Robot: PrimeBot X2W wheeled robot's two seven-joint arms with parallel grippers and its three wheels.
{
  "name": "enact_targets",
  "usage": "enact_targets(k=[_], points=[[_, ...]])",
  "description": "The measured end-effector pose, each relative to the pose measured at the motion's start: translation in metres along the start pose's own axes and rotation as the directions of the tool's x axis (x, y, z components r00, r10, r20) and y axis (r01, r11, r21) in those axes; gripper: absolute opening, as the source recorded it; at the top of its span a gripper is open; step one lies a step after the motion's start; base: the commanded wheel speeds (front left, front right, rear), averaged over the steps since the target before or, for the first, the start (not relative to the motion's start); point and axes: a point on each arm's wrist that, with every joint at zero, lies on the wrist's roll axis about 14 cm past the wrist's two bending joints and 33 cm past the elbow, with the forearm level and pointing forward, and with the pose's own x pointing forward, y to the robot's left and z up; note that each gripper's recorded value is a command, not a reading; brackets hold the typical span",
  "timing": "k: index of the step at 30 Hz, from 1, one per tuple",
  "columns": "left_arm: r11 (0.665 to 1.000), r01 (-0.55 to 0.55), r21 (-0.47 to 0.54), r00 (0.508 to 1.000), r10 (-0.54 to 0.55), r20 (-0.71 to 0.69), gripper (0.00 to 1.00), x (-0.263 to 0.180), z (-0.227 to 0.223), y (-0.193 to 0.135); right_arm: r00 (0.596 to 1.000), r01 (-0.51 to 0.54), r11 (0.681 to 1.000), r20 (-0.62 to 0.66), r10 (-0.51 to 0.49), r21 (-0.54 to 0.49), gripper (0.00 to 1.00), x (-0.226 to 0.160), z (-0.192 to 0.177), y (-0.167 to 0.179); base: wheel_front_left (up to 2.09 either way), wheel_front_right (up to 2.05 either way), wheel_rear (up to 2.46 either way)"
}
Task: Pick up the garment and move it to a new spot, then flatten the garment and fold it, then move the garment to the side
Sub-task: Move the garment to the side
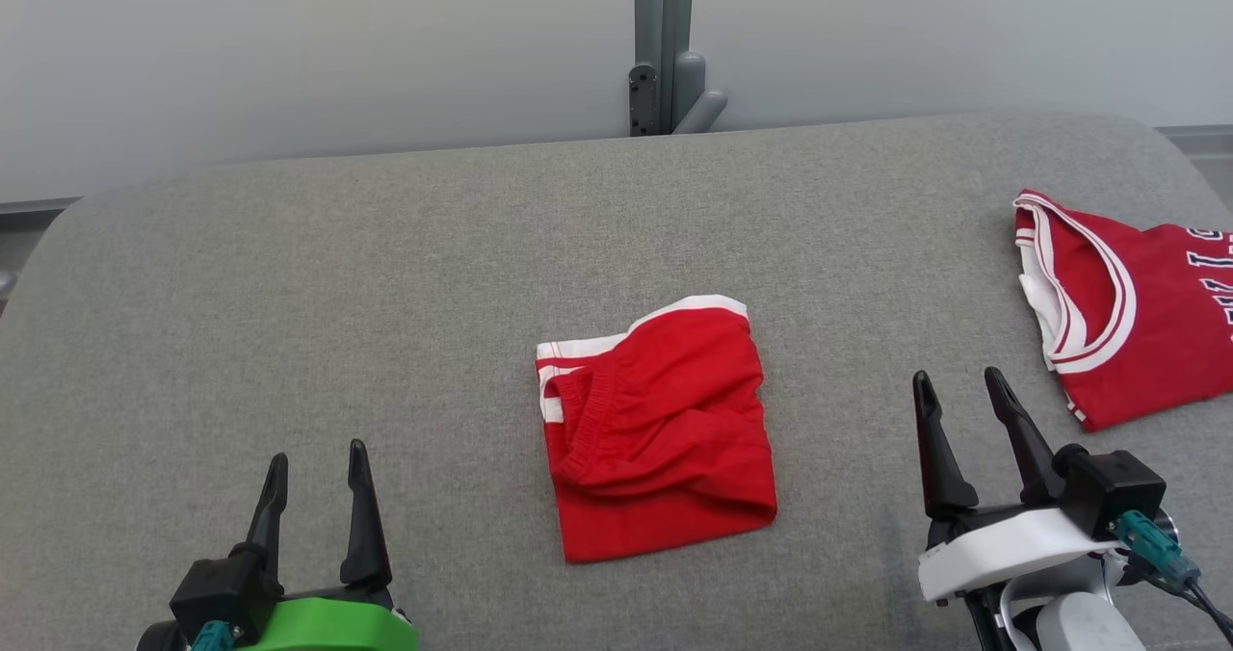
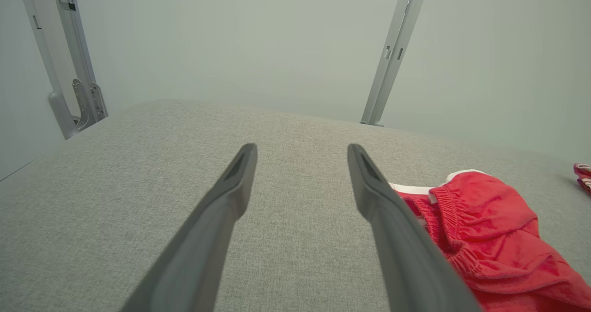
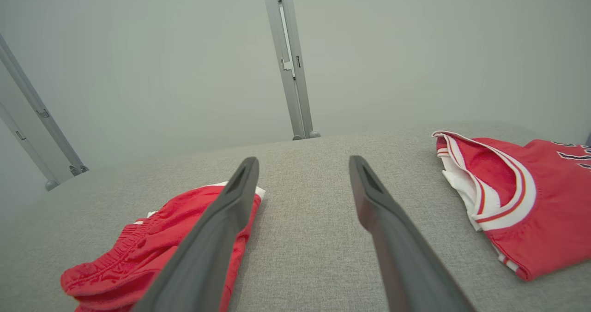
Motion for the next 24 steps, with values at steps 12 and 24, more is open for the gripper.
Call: enact_targets(k=[12, 24], points=[[1.000, -0.016, 0.007, 1.000, 0.016, -0.013, 1.00, 0.000, -0.004, 0.006, 0.984, -0.068, 0.997, -0.162, 0.073, 0.037, 1.00, 0.022, -0.032, 0.023, 0.00, 0.00, 0.00], [0.998, -0.063, -0.008, 0.998, 0.062, -0.022, 1.00, 0.004, -0.007, 0.018, 0.790, -0.131, 0.981, -0.584, 0.189, 0.142, 1.00, 0.059, -0.105, 0.050, 0.00, 0.00, 0.00]])
